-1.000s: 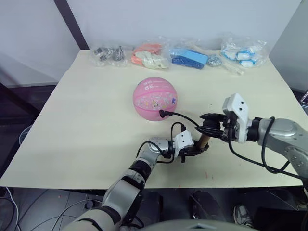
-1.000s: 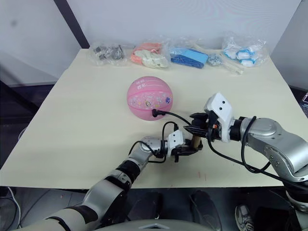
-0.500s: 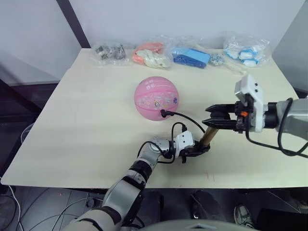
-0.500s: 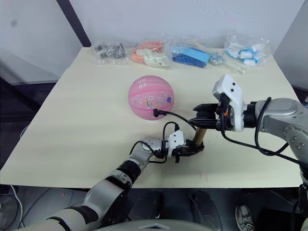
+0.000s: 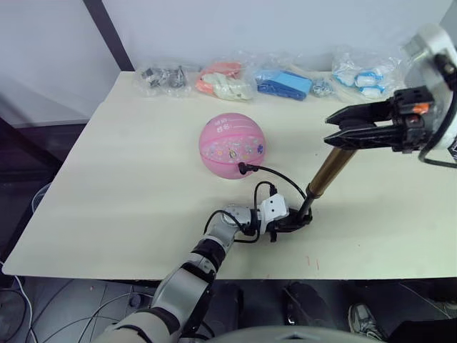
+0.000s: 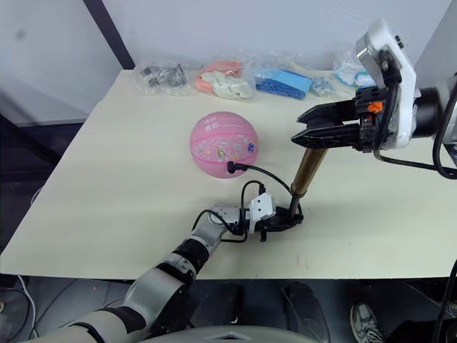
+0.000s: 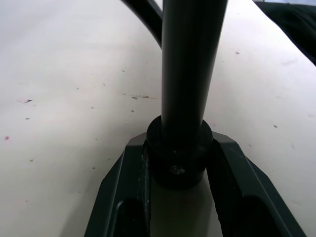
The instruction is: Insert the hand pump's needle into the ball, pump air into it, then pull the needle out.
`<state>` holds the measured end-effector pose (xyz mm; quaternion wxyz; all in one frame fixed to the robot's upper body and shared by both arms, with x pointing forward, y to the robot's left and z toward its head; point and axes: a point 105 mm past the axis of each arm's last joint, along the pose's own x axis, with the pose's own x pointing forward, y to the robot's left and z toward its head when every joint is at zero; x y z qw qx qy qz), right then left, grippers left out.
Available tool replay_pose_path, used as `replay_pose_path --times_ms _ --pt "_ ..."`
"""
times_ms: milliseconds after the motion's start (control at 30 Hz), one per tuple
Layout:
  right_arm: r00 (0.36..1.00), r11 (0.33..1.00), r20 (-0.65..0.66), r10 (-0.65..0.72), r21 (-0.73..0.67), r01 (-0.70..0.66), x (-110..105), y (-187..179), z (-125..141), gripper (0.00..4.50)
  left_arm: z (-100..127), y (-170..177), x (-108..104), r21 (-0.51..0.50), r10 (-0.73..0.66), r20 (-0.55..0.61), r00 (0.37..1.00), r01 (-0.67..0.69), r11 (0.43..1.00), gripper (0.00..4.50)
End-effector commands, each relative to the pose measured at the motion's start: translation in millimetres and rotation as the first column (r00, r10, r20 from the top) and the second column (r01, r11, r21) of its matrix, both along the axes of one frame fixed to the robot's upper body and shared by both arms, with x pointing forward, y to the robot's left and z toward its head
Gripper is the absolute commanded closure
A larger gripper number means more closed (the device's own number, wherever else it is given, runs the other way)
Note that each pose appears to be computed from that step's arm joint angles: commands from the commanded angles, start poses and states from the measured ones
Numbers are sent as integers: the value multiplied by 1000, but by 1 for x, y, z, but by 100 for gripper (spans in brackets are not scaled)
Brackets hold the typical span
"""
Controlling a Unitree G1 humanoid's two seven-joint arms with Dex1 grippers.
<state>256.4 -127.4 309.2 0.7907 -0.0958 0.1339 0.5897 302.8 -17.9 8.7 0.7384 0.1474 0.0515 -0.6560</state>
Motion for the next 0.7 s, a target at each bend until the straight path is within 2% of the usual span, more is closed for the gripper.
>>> replay_pose_path --times_ms 33,200,367,700 --pt "993 999 116 27 39 -32 -11 -4 38 276 -24 12 -7 68 27 -79 997 -21 997 338" --pt "993 999 112 35 37 -40 -10 -2 37 276 -24 13 -7 70 28 -76 997 -23 997 338" --pt "996 998 64 66 -3 -65 -9 12 -6 276 -24 13 -6 70 31 -72 997 -26 997 338" --pt "999 997 27 40 -70 -38 -4 28 -86 276 -25 15 -5 76 35 -69 997 -30 997 338"
